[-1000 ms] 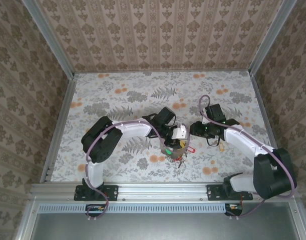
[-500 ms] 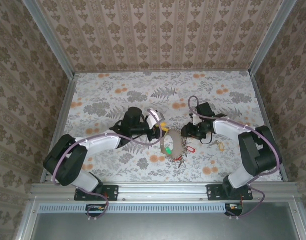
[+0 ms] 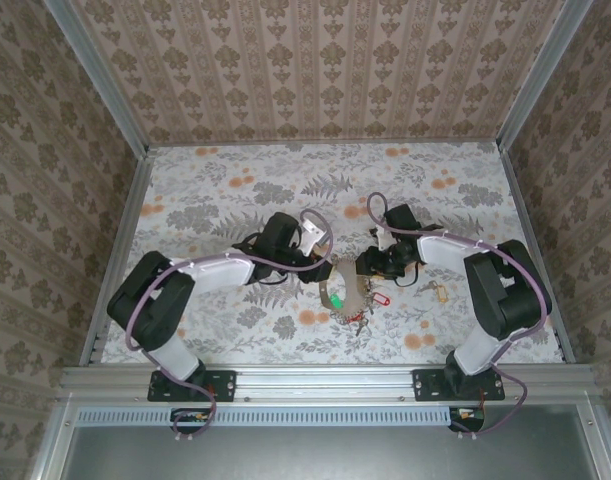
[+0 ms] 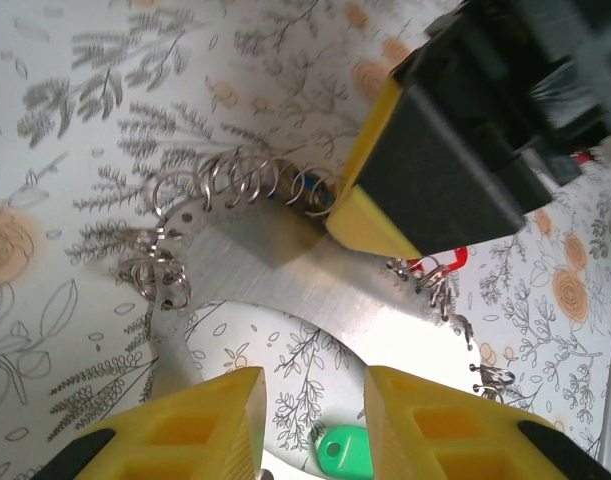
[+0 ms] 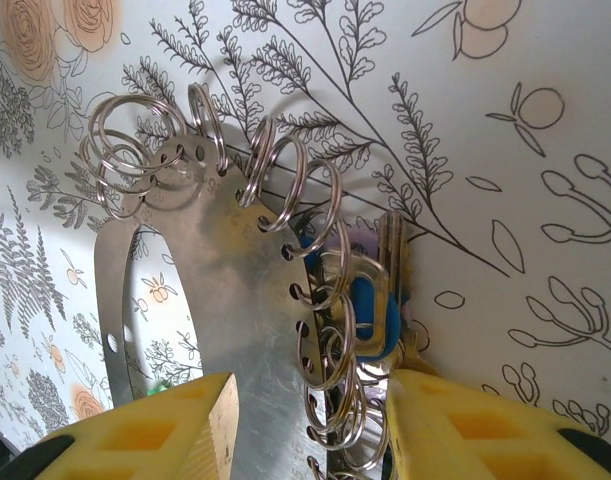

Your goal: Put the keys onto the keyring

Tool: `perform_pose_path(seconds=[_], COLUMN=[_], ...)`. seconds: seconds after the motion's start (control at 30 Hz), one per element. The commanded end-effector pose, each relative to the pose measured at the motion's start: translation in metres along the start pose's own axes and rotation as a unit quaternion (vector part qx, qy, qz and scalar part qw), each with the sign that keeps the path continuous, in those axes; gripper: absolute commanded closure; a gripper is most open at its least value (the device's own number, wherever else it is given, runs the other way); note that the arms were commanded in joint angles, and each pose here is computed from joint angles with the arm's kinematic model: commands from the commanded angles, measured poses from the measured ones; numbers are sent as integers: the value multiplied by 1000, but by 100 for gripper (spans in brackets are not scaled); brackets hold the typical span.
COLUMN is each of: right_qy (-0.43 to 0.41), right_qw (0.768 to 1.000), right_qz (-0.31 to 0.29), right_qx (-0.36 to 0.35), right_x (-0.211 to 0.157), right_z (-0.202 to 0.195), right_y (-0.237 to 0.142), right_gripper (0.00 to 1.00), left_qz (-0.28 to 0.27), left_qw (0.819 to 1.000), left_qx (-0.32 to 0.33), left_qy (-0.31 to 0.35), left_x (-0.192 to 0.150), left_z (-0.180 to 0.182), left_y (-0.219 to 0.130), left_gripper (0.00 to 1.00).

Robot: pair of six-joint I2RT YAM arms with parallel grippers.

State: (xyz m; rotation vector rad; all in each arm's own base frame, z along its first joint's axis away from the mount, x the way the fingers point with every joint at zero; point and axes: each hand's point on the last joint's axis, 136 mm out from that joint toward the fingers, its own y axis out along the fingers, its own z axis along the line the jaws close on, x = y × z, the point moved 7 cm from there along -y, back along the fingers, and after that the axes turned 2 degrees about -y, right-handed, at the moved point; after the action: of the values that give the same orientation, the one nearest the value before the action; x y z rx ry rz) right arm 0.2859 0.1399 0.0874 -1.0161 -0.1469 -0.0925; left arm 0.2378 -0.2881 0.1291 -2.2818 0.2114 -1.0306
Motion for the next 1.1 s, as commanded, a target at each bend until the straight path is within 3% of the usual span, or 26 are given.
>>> perform_pose_path(seconds=[0.0, 0.37, 0.6, 0.93, 1.07], right_qy=[-10, -6, -4, -15, -23], right_qw=[1000, 999, 999, 995, 994], right_qz=[11, 31, 12, 48, 36], right_qx=[7, 44, -38, 88, 97], right_x=[2, -5, -8, -11, -7], right_z=[2, 3, -11, 10, 13], right_y=[4, 15, 6, 22, 18], right_gripper=[56, 59, 59, 65, 75], left_qz=[42, 95, 117, 116, 109], left_qw=[996, 986, 980, 982, 983], left_qx=[18, 24, 33, 4, 2], left_qy=[-74, -133, -155, -150, -146], left_x=[-12, -30, -39, -40, -35], left_z=[8, 23, 33, 33, 33], left_y=[9, 31, 39, 48, 47], left_gripper=[69, 78, 78, 78, 78])
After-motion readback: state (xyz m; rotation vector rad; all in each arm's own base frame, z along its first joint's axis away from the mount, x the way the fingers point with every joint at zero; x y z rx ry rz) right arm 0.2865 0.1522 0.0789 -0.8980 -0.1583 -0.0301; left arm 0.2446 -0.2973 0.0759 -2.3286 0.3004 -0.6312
